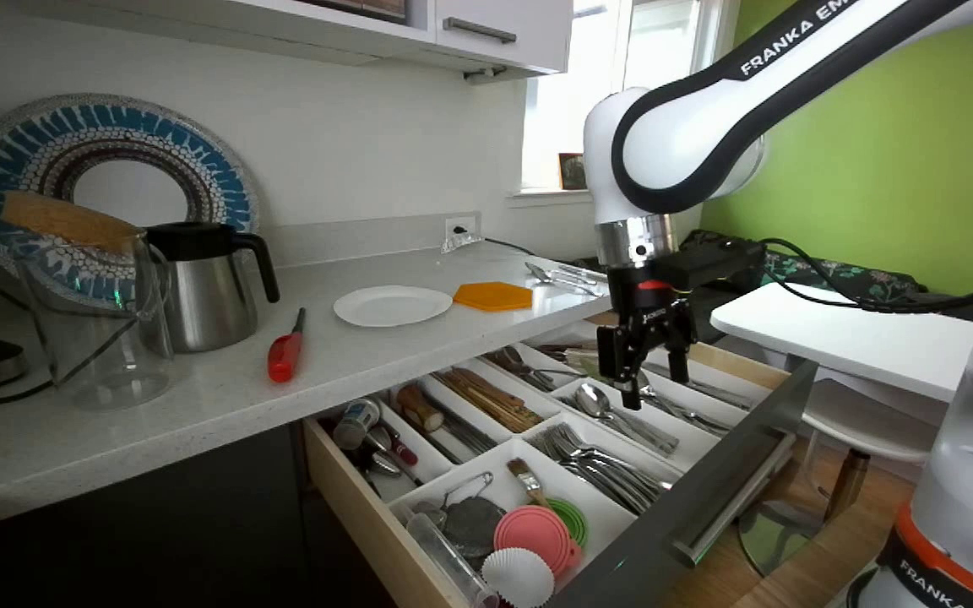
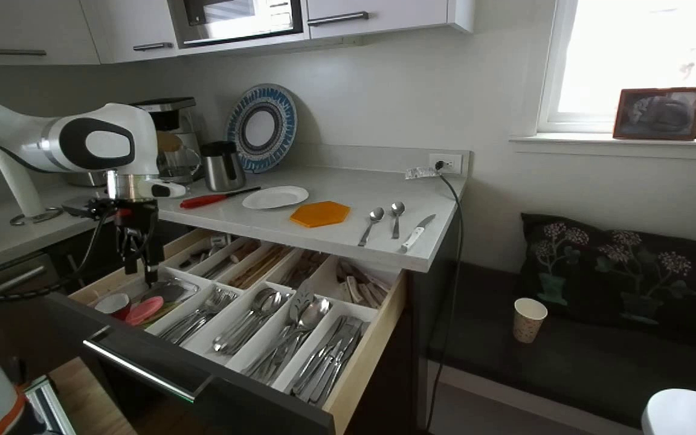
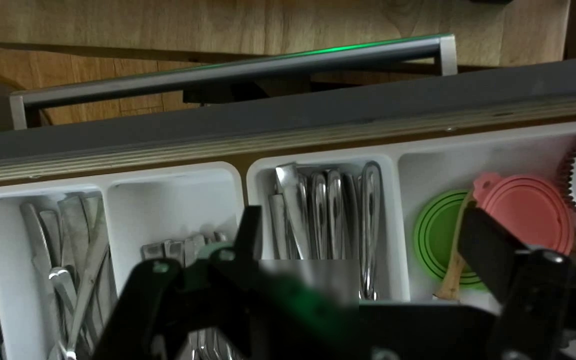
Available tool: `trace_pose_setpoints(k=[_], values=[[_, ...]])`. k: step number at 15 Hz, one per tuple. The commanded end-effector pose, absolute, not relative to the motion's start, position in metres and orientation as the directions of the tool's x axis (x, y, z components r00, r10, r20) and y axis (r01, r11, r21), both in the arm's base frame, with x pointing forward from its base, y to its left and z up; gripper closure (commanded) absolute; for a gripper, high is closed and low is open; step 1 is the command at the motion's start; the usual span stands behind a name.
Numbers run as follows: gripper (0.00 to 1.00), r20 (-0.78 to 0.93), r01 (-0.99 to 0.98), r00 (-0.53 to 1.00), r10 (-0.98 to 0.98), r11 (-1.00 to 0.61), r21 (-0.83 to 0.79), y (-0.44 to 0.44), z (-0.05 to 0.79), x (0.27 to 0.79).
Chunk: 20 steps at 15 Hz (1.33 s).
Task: Remove the kitchen brush from the drawer and put it on the yellow trivet
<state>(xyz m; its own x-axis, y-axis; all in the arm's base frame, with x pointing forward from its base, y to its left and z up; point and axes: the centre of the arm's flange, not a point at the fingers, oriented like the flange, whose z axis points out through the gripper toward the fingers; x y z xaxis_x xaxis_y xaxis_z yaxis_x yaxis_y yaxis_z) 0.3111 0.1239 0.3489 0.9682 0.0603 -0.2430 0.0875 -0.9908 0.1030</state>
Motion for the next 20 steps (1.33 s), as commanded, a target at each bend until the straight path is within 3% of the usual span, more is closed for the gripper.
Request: trace_pose_setpoints(k=[1, 11, 20], values=[[0.00, -0.242, 0.088, 0.968, 0.061, -0.991, 0.103, 0.124, 0.349, 0.311], [0.00, -0.234, -0.173, 0.954, -0.188, -0.981, 0.084, 0.176, 0.297, 0.331], [0.00, -0.232, -0.247, 0.941, -0.245, -0.969, 0.020, 0.206, 0.247, 0.363]])
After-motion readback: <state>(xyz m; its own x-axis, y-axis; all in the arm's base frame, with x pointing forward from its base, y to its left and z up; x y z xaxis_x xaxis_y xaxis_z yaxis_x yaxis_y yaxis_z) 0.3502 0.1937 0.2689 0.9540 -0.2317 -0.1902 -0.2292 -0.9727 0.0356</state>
